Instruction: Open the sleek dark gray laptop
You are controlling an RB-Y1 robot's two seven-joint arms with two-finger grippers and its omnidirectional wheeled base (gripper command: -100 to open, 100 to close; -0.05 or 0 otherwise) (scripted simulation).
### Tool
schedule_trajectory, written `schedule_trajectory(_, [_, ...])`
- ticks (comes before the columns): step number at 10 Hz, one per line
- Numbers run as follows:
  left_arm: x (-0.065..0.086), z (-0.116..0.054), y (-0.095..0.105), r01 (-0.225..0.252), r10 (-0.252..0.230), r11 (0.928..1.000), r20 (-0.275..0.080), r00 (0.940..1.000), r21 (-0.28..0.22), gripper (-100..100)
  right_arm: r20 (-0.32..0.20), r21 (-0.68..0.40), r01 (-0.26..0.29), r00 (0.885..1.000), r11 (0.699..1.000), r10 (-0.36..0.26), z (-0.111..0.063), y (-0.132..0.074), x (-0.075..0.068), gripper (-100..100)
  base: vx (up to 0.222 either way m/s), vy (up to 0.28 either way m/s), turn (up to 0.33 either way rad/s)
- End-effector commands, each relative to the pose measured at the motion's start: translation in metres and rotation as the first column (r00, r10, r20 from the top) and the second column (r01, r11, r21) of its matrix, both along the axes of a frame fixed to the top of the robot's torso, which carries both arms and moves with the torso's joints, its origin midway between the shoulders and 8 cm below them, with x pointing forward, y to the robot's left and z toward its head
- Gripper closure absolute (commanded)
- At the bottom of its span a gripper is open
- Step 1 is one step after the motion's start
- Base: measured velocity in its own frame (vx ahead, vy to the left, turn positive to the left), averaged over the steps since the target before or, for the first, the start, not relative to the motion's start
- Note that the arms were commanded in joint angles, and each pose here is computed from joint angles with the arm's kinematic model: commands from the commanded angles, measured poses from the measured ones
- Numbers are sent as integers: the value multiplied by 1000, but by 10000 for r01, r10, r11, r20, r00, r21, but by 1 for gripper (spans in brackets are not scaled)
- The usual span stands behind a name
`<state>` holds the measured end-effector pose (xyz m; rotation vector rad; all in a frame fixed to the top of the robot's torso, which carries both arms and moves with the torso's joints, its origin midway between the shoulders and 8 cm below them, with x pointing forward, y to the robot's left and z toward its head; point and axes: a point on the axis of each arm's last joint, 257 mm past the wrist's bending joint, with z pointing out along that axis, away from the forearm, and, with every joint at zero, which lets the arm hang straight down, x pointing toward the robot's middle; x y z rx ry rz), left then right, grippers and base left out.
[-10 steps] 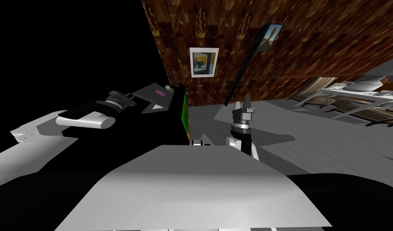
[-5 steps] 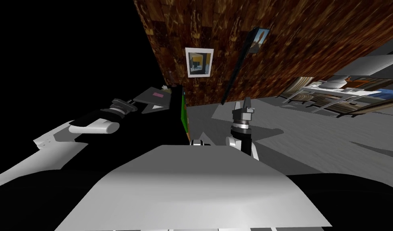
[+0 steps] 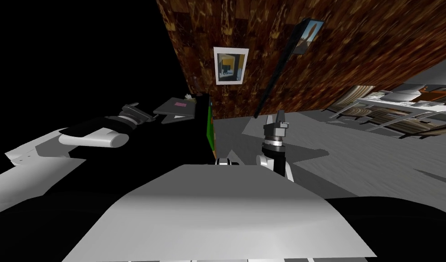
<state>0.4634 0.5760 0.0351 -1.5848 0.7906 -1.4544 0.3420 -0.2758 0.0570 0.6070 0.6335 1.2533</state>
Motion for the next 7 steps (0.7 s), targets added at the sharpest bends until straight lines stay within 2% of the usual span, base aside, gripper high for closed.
schedule_trajectory(1, [2, 4, -2, 35, -35, 10000, -25, 10000, -10, -100, 1, 1, -1, 10000, 10000, 1, 0, 0, 0, 0, 0, 0, 0])
schedule_trajectory(2, [2, 3, -2, 34, -34, 10000, -42, 10000, -24, 0, 1, 0, -1, 10000, 10000, 1, 0, 0, 0, 0, 0, 0, 0])
schedule_trajectory(7, [2, -1, -1, 12, -13, 10000, -118, 9999, -43, 0, 1, 0, -1, 10000, 10000, 1, 0, 0, 0, 0, 0, 0, 0])
